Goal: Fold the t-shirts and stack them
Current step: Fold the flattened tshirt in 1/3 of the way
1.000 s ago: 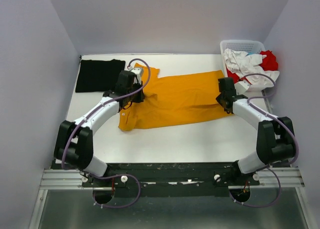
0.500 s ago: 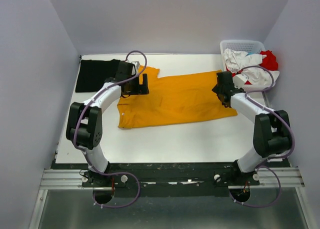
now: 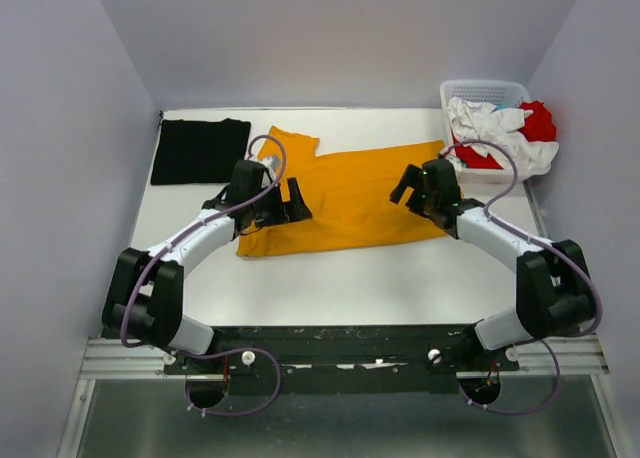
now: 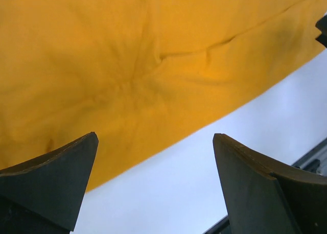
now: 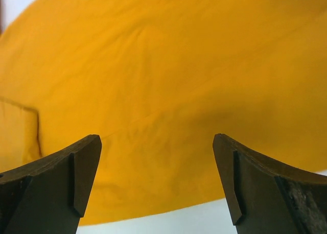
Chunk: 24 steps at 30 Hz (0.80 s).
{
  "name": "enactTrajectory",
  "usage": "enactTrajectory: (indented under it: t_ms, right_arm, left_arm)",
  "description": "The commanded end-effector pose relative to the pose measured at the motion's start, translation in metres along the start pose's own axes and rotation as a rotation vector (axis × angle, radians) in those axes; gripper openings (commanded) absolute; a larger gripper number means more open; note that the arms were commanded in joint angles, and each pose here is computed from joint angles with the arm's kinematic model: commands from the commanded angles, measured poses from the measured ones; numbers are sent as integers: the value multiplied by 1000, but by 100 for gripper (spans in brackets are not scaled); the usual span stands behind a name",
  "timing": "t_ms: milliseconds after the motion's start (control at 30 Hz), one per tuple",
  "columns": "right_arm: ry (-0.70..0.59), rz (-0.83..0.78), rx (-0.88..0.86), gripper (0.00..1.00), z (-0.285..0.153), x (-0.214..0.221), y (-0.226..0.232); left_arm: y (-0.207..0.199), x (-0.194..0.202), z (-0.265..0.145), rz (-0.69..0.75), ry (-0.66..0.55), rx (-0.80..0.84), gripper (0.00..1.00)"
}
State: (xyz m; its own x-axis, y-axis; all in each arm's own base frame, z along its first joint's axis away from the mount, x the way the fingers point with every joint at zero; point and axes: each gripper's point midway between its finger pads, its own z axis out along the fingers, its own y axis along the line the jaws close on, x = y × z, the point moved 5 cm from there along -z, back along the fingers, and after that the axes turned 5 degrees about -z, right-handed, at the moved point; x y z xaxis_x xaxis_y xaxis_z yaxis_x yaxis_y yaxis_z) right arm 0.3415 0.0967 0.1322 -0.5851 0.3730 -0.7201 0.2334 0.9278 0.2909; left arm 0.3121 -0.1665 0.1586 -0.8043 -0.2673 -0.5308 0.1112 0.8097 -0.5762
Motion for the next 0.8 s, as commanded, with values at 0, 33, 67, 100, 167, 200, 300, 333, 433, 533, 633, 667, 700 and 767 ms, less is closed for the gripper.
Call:
enactTrajectory:
  t_ms: [0,33,67,100,167,200,300,333,433,533,633,667,700,767]
  right_arm:
    - [126,-102,-215,100,13,38,49]
    - [142,-102,-204,100,18,44,50]
    - [165,-89,-184,100,23,50,48]
    - [175,-76,-155,100,26,54,44]
    - [188,-68,-105,100,27,64,32]
    - [202,-68,-80,100,26,71,25]
    - [254,-51,-37,100,18,94,6]
    - [272,-43,-36,100,14,100,2]
    - [316,-21,-33,100,-6,117,-12]
    - [361,-37,9,100,-28,131,-32]
    - [393,-48,75,100,-49,141,-51]
    - [394,-40,106,100,-57,144,-59]
    - [392,-27,131,100,-62,146,-66]
    - [379,29,150,100,-71,151,-72]
  left_arm:
    - [13,35,14,-148,76,4,98]
    - [19,39,15,-164,84,-35,99]
    - [26,43,16,-184,87,-77,99]
    - [32,48,16,-200,93,-104,99]
    - [43,60,15,-244,113,-147,98]
    - [47,66,15,-258,127,-163,99]
    - [55,80,13,-293,162,-196,99]
    - [56,83,12,-308,175,-199,99]
    - [60,96,4,-346,193,-225,99]
    - [62,113,-6,-369,219,-235,99]
    - [55,137,-15,-356,250,-224,99]
    - [52,146,-17,-352,266,-221,98]
    - [50,156,-20,-348,274,-220,99]
    - [44,175,-25,-341,293,-212,99]
